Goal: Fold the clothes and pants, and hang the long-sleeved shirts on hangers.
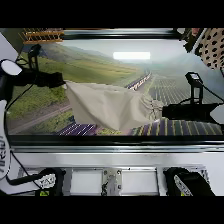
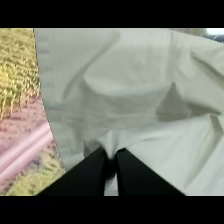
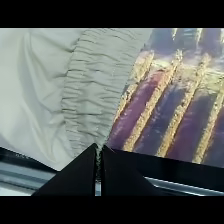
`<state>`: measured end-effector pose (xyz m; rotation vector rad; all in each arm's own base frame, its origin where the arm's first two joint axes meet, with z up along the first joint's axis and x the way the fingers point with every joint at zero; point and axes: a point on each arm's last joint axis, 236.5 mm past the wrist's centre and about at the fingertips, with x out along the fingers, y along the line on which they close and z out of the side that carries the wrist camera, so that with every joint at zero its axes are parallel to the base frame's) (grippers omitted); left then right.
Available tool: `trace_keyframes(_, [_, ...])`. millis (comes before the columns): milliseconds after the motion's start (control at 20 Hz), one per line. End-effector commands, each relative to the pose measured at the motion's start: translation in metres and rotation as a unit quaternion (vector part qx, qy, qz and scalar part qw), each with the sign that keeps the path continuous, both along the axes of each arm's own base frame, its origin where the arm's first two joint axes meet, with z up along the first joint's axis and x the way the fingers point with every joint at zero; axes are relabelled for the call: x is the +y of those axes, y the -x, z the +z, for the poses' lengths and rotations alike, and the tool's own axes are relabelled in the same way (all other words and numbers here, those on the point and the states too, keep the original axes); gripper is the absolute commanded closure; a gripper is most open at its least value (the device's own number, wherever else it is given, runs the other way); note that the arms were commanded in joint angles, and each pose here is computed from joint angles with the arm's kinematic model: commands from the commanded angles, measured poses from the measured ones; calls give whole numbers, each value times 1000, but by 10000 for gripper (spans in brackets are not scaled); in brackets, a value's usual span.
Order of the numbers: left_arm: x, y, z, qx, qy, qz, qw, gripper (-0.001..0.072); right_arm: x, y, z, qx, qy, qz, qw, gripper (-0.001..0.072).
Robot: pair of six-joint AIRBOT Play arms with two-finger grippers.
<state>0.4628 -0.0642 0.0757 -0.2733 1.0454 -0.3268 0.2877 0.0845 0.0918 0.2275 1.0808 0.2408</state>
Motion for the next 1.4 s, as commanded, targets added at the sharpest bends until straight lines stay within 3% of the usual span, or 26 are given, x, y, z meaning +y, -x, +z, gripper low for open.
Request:
trace_keyframes(0, [-22,-58,-13,-15,12,8,1000,180,0,4,-10,22,-4,-10,1000,695])
trace_keyframes(50, [-22,-63,-12,0,26,26,999,21,0,4,-10,22,-4,-10,1000,695])
trace_keyframes(250, [14,-25,-28,83,36,51,995,34,0,4,-10,22,-4,-10,1000,694])
trace_keyframes(550, [41,131,-126,237,56,111,963,33,1,3,-9,21,-7,-10,1000,695])
trace_keyframes(700, [28,180,-168,271,64,132,951,33,2,-2,-6,10,-12,-13,1000,694])
trace_keyframes(900, [-7,188,-182,272,91,106,952,33,10,-6,-1,-1,-33,-14,999,694])
trace_keyframes(1350, [-84,186,-195,300,62,-17,952,35,10,-6,-1,-1,-33,-14,999,694])
